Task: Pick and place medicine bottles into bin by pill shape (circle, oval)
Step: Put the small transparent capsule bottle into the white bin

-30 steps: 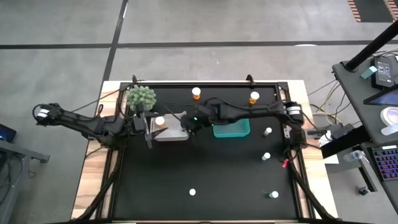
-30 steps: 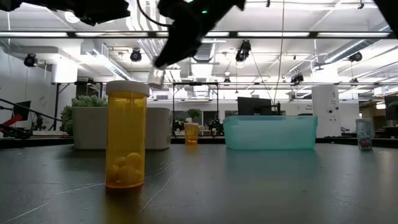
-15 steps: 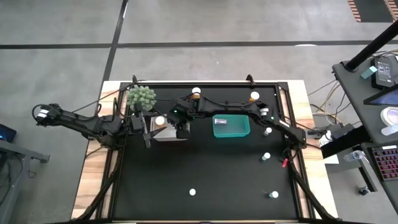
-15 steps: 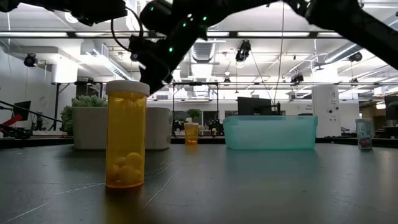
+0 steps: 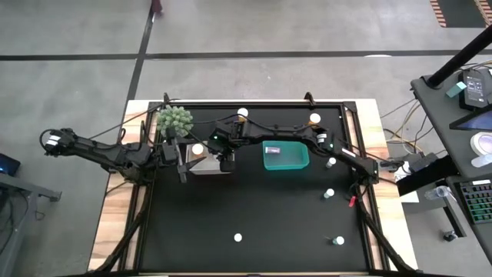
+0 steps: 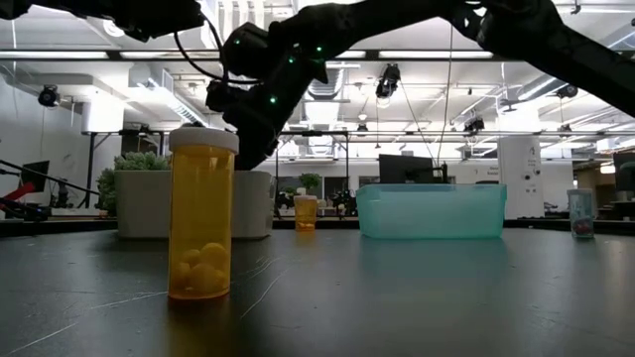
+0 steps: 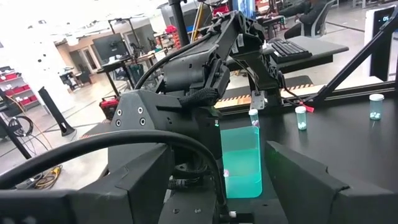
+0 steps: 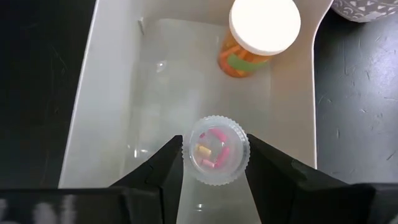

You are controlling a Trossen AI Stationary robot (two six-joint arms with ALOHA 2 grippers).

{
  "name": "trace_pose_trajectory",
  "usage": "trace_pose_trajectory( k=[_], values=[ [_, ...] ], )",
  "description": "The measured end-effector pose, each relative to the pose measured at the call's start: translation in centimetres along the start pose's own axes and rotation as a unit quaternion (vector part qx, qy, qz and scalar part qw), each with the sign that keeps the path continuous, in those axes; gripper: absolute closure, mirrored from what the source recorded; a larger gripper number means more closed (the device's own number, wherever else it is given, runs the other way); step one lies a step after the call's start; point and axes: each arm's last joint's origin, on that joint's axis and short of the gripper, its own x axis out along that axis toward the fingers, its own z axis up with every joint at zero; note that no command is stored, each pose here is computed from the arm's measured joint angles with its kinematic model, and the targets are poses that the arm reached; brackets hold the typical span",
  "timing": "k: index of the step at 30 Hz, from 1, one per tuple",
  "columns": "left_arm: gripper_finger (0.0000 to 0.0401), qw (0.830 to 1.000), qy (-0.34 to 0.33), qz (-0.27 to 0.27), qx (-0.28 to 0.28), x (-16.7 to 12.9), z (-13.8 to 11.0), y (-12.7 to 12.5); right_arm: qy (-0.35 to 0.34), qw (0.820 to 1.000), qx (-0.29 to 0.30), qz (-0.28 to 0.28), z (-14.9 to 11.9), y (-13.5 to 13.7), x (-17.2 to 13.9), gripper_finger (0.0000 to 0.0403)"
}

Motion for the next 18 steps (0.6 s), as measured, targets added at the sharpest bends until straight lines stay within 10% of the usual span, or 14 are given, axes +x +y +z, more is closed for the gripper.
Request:
trace_pose_trajectory(
  k=[18],
  values=[
    [0.0159, 1.000, -0.001, 0.000, 0.000, 0.0, 0.0, 0.0, 0.011, 1.000, 0.007, 0.003, -0.6, 0.0, 1.2, 0.0209]
  ],
)
